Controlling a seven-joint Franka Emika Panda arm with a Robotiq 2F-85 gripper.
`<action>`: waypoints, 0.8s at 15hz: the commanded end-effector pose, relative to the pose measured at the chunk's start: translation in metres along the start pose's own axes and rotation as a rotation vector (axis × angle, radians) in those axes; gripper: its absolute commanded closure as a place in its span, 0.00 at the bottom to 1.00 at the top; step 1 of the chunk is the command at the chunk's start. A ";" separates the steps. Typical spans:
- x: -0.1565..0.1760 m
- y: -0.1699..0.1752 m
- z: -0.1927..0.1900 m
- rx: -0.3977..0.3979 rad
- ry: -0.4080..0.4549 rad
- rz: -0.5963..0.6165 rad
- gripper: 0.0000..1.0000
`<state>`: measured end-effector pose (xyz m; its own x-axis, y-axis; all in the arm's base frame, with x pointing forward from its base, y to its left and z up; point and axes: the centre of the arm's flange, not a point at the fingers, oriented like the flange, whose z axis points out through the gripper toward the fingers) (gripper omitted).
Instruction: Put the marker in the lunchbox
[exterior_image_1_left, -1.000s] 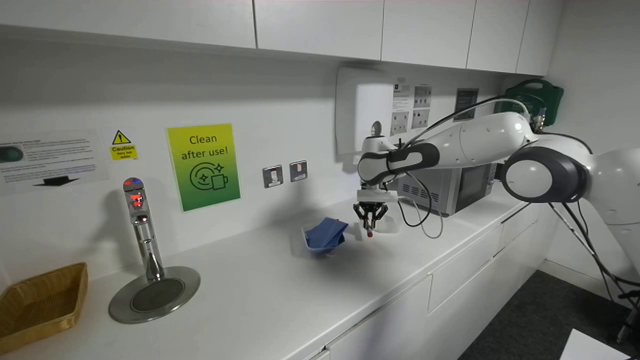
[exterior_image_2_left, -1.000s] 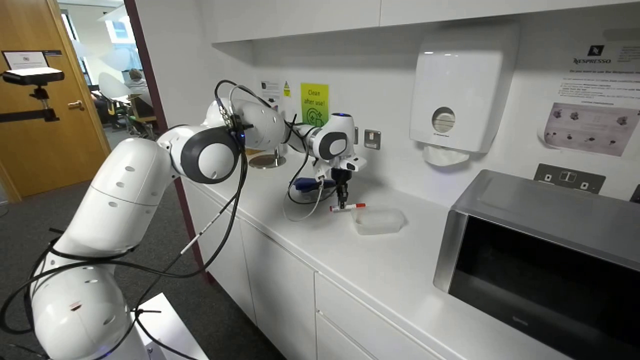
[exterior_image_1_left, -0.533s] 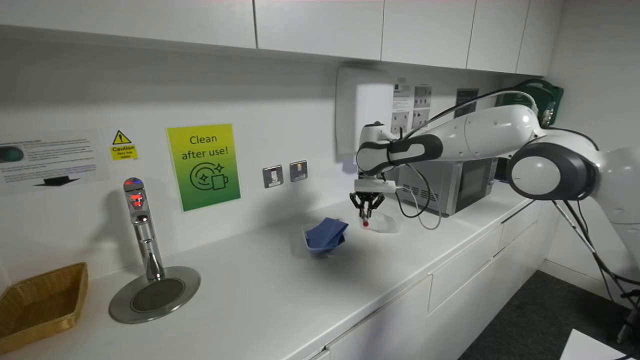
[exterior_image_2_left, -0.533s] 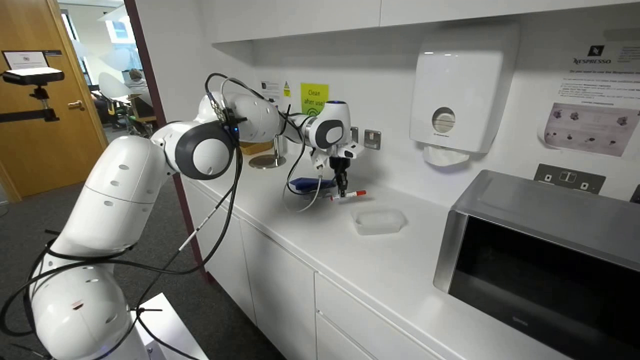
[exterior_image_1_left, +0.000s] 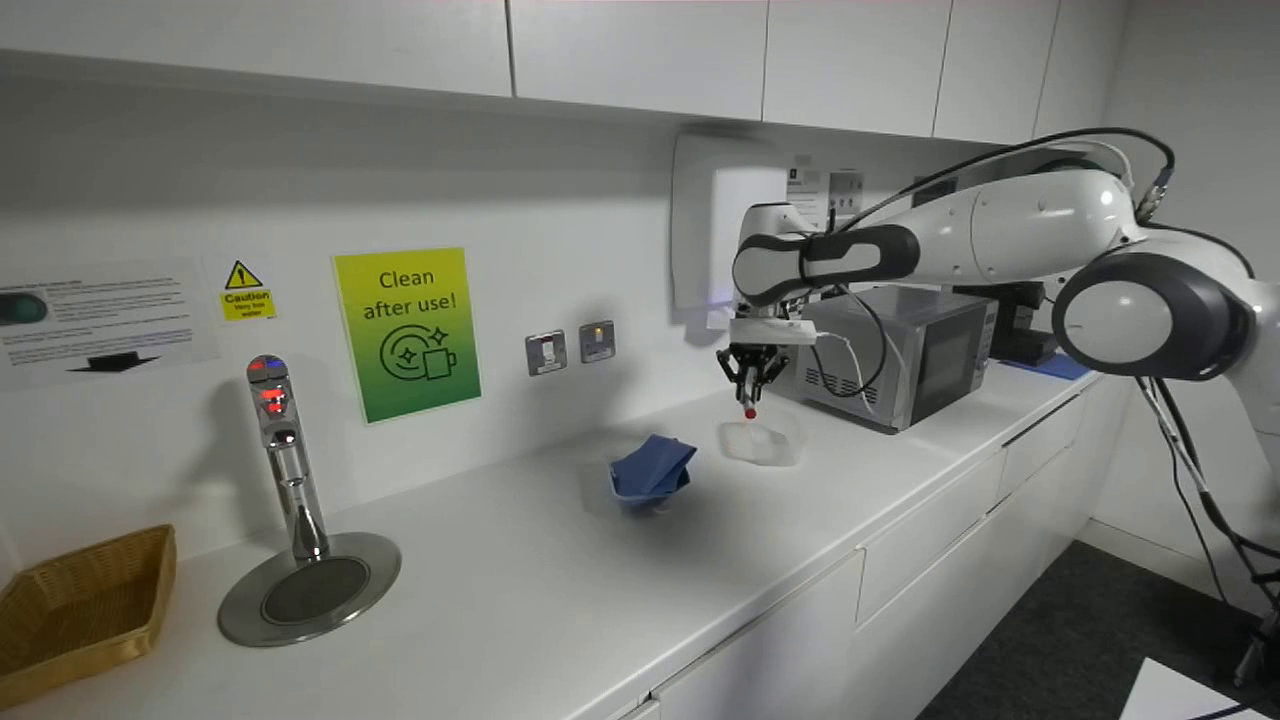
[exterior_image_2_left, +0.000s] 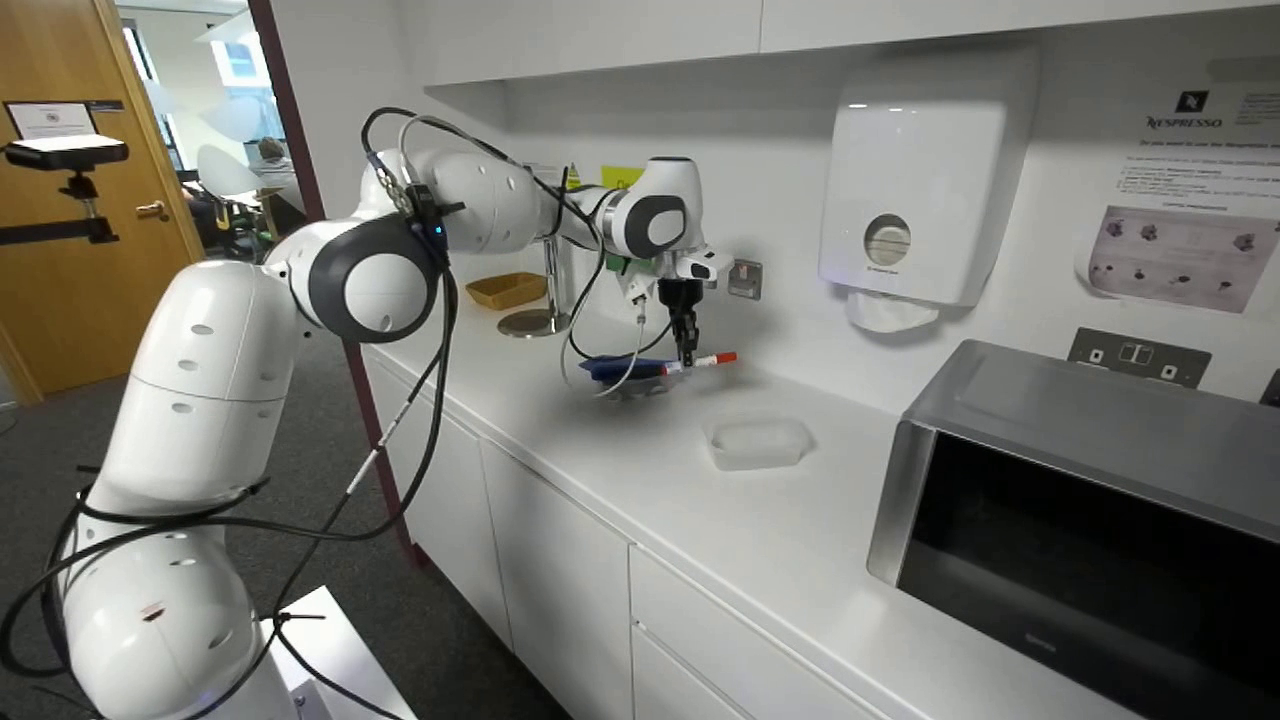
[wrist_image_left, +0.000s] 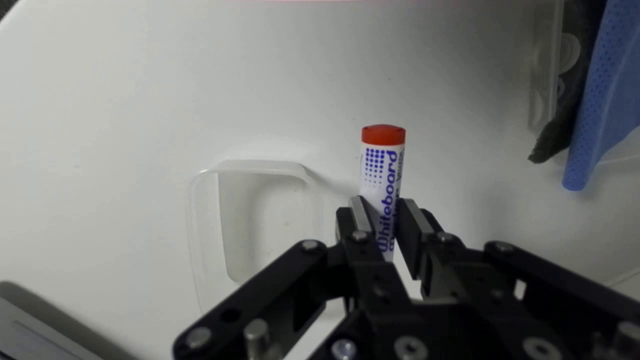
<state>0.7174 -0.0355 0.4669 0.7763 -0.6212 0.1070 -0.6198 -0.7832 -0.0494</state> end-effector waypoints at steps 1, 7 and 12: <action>-0.010 0.045 -0.022 -0.035 -0.046 -0.016 0.95; 0.013 0.101 -0.030 -0.041 -0.036 0.016 0.95; 0.041 0.124 -0.022 -0.045 -0.036 0.045 0.95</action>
<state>0.6758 -0.1437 0.4842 0.7442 -0.6642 0.0707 -0.6659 -0.7460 0.0011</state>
